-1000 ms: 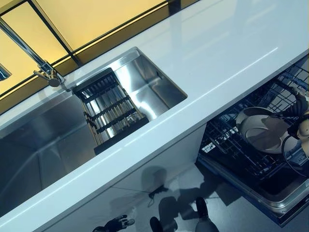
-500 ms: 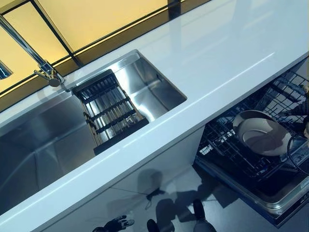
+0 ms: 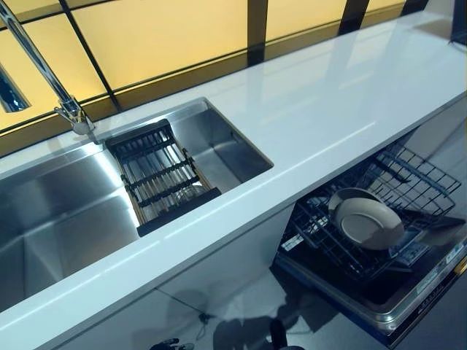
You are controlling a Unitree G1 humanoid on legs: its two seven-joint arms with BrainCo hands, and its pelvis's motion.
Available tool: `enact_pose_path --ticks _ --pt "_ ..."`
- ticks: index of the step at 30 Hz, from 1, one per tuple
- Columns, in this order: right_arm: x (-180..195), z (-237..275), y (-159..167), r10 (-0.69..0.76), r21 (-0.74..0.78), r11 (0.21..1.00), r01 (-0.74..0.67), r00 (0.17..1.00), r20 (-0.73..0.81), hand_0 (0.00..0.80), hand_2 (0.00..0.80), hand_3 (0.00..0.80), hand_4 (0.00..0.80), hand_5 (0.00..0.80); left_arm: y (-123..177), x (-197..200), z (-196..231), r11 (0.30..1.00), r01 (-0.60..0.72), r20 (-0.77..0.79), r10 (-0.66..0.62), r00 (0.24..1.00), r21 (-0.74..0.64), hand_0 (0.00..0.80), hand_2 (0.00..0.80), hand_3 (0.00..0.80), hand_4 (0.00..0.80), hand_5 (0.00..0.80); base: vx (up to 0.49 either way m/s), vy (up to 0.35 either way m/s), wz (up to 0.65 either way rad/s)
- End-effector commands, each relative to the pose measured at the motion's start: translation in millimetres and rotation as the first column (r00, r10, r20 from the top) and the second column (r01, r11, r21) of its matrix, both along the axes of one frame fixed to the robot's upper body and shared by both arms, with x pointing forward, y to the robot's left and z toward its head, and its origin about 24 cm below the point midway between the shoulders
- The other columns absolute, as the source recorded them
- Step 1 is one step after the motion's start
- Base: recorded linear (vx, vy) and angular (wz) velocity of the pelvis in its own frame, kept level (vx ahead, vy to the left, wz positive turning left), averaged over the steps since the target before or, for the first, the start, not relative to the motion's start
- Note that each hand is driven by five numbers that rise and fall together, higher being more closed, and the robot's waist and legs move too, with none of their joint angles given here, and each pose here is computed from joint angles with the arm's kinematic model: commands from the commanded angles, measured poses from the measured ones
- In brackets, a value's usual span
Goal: Take plates into dishwasher
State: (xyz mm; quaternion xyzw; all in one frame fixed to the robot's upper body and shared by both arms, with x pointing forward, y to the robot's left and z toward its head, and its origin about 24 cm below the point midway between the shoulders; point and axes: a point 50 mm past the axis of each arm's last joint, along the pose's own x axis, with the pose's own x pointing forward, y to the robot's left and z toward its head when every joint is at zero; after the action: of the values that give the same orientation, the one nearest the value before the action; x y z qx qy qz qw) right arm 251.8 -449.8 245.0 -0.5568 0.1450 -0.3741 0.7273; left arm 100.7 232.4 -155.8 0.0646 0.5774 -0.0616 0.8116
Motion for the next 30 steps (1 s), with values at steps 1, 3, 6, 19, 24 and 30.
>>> enact_pose_path --ticks 1,3,6,19,24,30 --pt "-17.6 14.0 -13.8 -0.045 -0.025 0.999 0.046 0.999 0.031 0.000 0.000 0.000 0.000 0.000 32.8 -15.5 2.0 0.990 0.004 -0.112 0.012 0.994 0.141 0.000 0.000 0.000 0.000 0.000 -0.102 0.073 -0.05" --pt "-17.4 4.6 -15.1 -0.038 0.005 0.999 0.038 0.999 0.015 0.000 0.000 0.000 0.000 0.000 37.1 -22.5 1.1 0.985 -0.029 -0.146 0.054 0.988 0.171 0.000 0.000 0.000 0.000 0.000 -0.109 0.112 -0.18" --pt "-5.2 -5.7 -9.3 0.020 0.049 0.999 -0.019 1.000 -0.012 0.000 0.000 0.000 0.000 0.000 37.0 -34.5 -1.8 0.971 -0.155 -0.166 0.186 0.968 0.184 0.000 0.000 0.000 0.000 0.000 -0.065 0.179 -0.47" --pt "-67.3 -134.5 -34.5 -0.116 0.413 0.891 0.187 0.975 -0.190 0.000 0.000 0.000 0.000 0.000 67.3 -19.6 11.6 0.941 -0.114 -0.158 0.171 0.972 0.317 0.000 0.000 0.000 0.000 0.000 -0.166 0.126 -0.57" --pt "-73.3 -170.6 -26.5 -0.076 0.578 0.789 0.210 0.966 -0.248 0.000 0.000 0.000 0.000 0.000 88.8 -33.3 19.0 0.915 -0.168 -0.185 0.249 0.951 0.368 0.000 0.000 0.000 0.000 0.000 -0.184 -0.054 -0.38" --pt "-79.2 -211.4 -10.6 -0.064 0.687 0.674 0.271 0.948 -0.311 0.000 0.000 0.000 0.000 0.000 104.6 -39.6 26.4 0.902 -0.182 -0.205 0.278 0.938 0.391 0.000 0.000 0.000 0.000 0.000 -0.202 -0.276 -0.09"
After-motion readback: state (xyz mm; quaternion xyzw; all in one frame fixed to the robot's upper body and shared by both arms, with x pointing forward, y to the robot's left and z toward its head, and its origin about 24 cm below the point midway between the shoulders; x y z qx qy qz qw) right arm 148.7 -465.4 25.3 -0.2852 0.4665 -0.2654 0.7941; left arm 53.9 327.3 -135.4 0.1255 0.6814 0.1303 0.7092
